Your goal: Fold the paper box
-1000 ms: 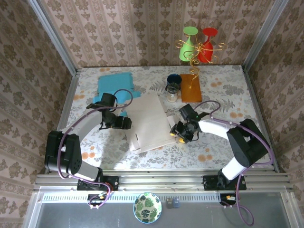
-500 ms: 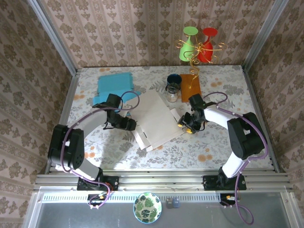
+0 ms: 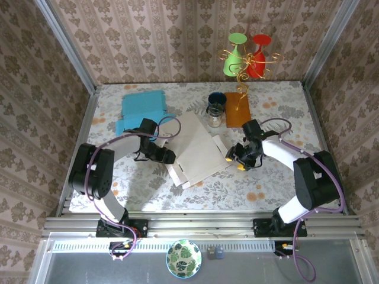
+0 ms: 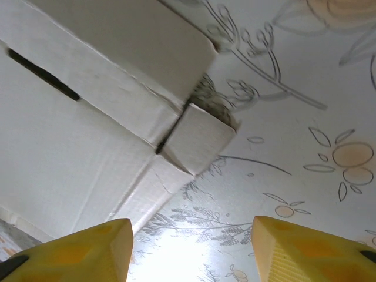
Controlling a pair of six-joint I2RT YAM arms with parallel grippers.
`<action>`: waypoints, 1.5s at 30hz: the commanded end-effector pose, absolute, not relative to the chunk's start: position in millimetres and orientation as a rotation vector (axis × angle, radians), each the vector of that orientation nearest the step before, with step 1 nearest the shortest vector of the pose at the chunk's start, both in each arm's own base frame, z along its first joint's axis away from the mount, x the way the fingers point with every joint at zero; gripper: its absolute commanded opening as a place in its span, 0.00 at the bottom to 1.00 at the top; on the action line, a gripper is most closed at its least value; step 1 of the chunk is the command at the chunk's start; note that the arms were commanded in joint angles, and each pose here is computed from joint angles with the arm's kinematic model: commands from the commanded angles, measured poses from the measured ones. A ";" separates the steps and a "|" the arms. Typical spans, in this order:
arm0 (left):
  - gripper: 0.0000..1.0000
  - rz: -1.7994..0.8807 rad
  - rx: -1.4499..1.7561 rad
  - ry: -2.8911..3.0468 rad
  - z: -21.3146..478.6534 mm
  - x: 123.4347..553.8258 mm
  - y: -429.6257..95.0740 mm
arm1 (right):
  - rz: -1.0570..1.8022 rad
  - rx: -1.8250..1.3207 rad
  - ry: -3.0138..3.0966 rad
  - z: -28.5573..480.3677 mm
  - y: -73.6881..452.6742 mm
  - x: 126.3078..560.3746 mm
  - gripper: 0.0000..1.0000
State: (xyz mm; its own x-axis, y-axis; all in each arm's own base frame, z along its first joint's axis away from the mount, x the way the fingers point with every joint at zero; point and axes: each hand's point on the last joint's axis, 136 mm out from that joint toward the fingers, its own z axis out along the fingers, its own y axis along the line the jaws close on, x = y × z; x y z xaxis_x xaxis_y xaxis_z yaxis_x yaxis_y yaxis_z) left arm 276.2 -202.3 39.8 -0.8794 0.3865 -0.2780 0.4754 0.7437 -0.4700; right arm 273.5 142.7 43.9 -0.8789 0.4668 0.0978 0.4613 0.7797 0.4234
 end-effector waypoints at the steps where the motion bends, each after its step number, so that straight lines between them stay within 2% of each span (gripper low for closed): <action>1: 0.51 -0.862 0.755 2.763 44.9 276.2 -212.4 | 0.789 0.813 2.931 45.3 150.9 274.4 0.58; 8: 0.47 -0.913 0.820 2.773 47.7 263.8 -228.5 | 0.809 0.853 2.944 30.7 154.2 275.4 0.58; 18: 0.28 -0.994 0.750 2.791 56.1 258.5 -237.0 | 0.791 0.870 2.943 20.8 151.3 280.1 0.57; 33: 0.30 -1.086 0.773 2.827 49.6 234.3 -252.6 | 0.837 0.904 2.919 18.4 147.2 281.4 0.56; 38: 0.35 -1.055 0.808 2.871 42.0 225.9 -253.4 | 0.833 0.909 2.923 16.3 146.7 280.2 0.56; 45: 0.36 -0.937 0.843 2.940 33.8 220.9 -243.4 | 0.831 0.915 2.917 16.6 145.7 281.9 0.55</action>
